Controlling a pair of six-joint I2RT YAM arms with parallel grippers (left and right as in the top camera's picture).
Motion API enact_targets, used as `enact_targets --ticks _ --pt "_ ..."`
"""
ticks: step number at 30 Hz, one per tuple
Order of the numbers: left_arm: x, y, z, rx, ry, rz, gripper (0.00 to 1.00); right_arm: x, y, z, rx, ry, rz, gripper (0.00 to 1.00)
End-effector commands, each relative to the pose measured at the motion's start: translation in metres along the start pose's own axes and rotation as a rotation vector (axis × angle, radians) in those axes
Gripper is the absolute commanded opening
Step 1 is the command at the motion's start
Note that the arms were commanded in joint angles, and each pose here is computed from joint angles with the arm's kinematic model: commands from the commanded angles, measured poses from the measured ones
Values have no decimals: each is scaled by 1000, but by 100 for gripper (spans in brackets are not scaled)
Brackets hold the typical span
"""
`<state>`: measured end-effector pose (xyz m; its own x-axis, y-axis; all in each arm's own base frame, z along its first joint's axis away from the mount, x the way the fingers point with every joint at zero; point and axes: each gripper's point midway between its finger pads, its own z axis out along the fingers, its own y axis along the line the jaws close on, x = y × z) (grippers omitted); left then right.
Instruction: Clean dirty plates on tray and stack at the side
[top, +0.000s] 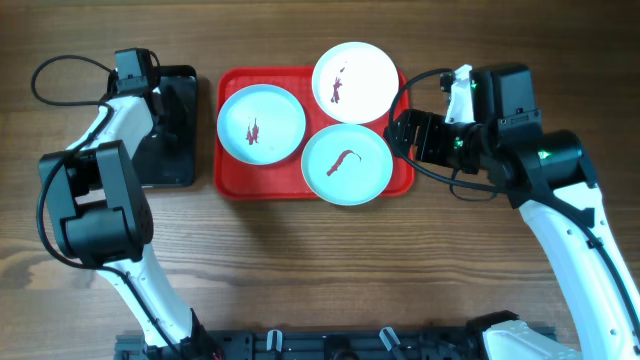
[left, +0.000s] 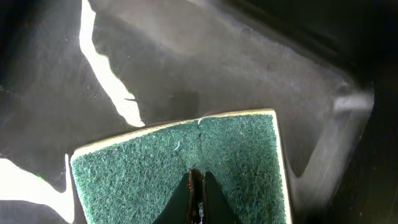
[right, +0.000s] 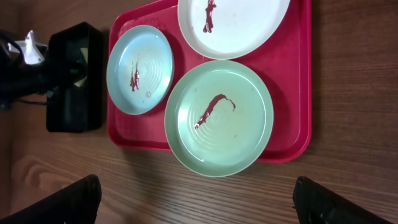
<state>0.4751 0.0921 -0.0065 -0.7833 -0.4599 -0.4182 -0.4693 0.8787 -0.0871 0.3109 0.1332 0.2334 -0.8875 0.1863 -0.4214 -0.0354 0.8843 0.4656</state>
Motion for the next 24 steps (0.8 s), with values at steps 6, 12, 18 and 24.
enact_targets --ticks 6,12,18,24 --pt "108 31 59 -67 298 -20 4 -6 -2 -2 15 -17 13 100" --pt "86 25 46 -59 274 -20 26 -6 -2 -2 15 -16 14 100" --pt "33 10 8 -27 193 22 62 -6 -2 -2 16 -14 14 100" --pt "-14 -3 -36 15 83 217 76 -6 -2 -2 16 -14 13 100"
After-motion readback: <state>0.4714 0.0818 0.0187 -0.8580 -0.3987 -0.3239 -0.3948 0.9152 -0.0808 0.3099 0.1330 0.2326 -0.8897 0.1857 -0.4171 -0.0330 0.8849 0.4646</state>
